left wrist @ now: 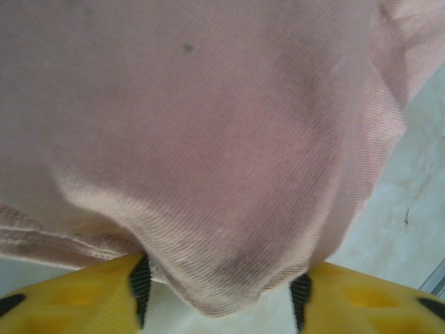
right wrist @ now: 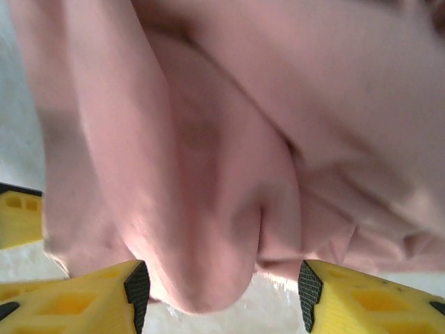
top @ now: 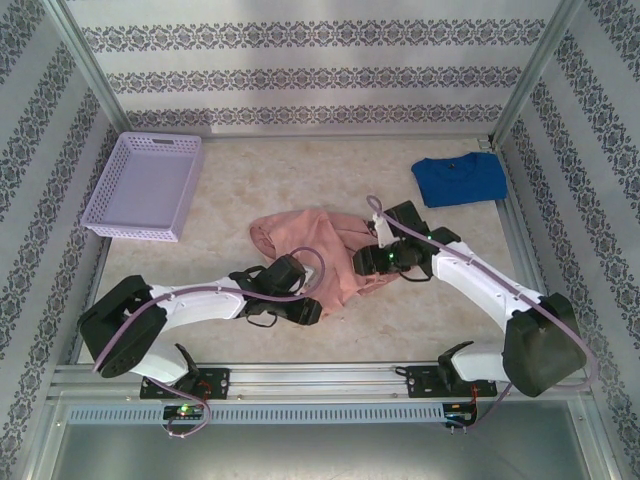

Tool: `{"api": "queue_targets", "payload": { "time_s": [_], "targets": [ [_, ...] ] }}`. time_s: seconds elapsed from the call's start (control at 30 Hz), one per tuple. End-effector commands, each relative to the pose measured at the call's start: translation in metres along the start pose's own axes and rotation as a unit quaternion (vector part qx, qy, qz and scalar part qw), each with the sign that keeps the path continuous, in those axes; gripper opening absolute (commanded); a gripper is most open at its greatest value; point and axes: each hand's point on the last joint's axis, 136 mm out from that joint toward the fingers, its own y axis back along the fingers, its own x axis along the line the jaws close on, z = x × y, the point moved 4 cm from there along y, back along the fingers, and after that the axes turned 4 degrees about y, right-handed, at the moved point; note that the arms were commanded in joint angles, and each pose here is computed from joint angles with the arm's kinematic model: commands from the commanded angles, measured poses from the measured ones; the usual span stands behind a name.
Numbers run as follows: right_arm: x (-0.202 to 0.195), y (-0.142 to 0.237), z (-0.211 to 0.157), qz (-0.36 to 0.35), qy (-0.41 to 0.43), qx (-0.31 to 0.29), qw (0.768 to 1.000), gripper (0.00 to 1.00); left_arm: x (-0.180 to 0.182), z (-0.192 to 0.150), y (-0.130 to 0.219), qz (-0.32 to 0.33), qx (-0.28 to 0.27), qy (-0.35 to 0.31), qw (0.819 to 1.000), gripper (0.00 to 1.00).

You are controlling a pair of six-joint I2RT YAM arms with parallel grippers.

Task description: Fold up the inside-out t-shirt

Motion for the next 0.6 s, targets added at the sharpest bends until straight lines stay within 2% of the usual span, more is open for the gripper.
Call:
{"api": "queue_targets", "payload": {
  "time_s": [0.0, 0.07, 0.13, 0.27, 0.33, 0.37, 0.57],
  "targets": [
    [0.008, -0.009, -0.013, 0.027, -0.018, 0.008, 0.999, 0.61, -0.016, 0.017, 0.002, -0.022, -0.034, -0.039, 0.998, 0.46],
    [0.012, -0.018, -0.012, 0.041, -0.023, 0.002, 0.999, 0.57, -0.015, 0.019, 0.000, -0.019, -0.036, -0.040, 0.998, 0.36],
    [0.017, -0.026, -0.008, 0.055, -0.024, 0.000, 0.998, 0.48, -0.014, 0.019, 0.000, -0.014, -0.035, -0.040, 0.998, 0.25],
    [0.020, -0.029, 0.003, 0.054, -0.016, -0.006, 0.998, 0.19, -0.011, 0.021, 0.018, -0.001, -0.051, -0.047, 0.998, 0.09],
    [0.018, -0.017, 0.009, 0.043, -0.006, -0.016, 0.999, 0.06, -0.009, 0.025, 0.032, 0.007, -0.066, -0.048, 0.997, 0.00],
    [0.017, -0.006, 0.015, 0.036, 0.000, -0.027, 0.999, 0.00, -0.009, 0.029, 0.042, 0.009, -0.078, -0.048, 0.996, 0.00],
    [0.024, 0.091, 0.047, 0.017, 0.035, -0.139, 0.990, 0.00, -0.023, 0.060, 0.119, -0.008, -0.175, -0.053, 0.983, 0.00]
  ]
}}
